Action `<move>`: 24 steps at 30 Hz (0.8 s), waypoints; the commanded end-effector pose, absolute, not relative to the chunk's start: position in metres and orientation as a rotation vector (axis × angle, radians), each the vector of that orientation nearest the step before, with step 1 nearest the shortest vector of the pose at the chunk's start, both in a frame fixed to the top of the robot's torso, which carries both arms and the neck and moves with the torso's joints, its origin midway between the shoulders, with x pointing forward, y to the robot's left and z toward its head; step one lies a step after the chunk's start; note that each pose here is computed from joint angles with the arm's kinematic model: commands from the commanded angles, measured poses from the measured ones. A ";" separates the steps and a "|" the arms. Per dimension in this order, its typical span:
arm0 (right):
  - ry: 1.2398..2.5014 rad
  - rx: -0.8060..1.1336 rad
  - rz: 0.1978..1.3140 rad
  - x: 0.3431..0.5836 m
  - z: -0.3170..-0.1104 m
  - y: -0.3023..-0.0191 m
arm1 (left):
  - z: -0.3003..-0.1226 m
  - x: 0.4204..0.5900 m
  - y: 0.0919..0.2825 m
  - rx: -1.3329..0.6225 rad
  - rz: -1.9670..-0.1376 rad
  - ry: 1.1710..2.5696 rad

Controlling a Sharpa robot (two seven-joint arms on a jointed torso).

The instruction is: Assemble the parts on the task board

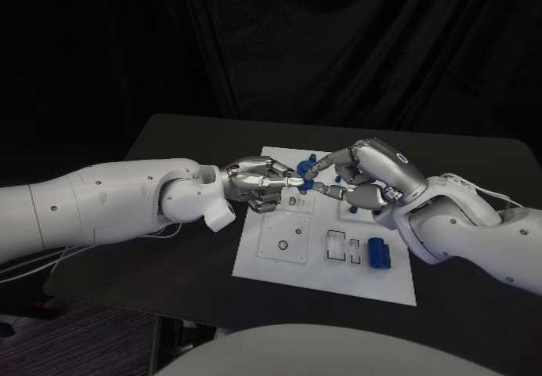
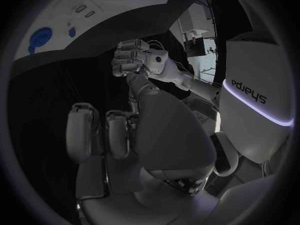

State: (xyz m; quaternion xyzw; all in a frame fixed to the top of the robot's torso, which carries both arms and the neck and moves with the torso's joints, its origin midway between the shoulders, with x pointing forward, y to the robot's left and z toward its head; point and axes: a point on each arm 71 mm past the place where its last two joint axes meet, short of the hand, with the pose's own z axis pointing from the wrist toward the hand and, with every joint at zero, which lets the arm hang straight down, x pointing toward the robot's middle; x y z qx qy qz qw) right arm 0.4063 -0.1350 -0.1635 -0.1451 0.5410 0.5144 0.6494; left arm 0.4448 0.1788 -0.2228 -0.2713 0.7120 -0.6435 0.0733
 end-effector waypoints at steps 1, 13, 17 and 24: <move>1.246 -0.339 1.150 0.406 -0.164 -0.138 | -0.227 0.447 0.182 -0.863 -1.847 2.147; 1.281 -0.304 1.035 0.410 -0.165 -0.173 | -0.234 0.459 0.196 -0.860 -1.614 2.104; 1.300 -0.283 0.989 0.411 -0.165 -0.187 | -0.236 0.465 0.203 -0.780 -1.453 2.076; 1.311 -0.262 0.948 0.414 -0.162 -0.197 | -0.232 0.475 0.216 -0.597 -1.150 2.017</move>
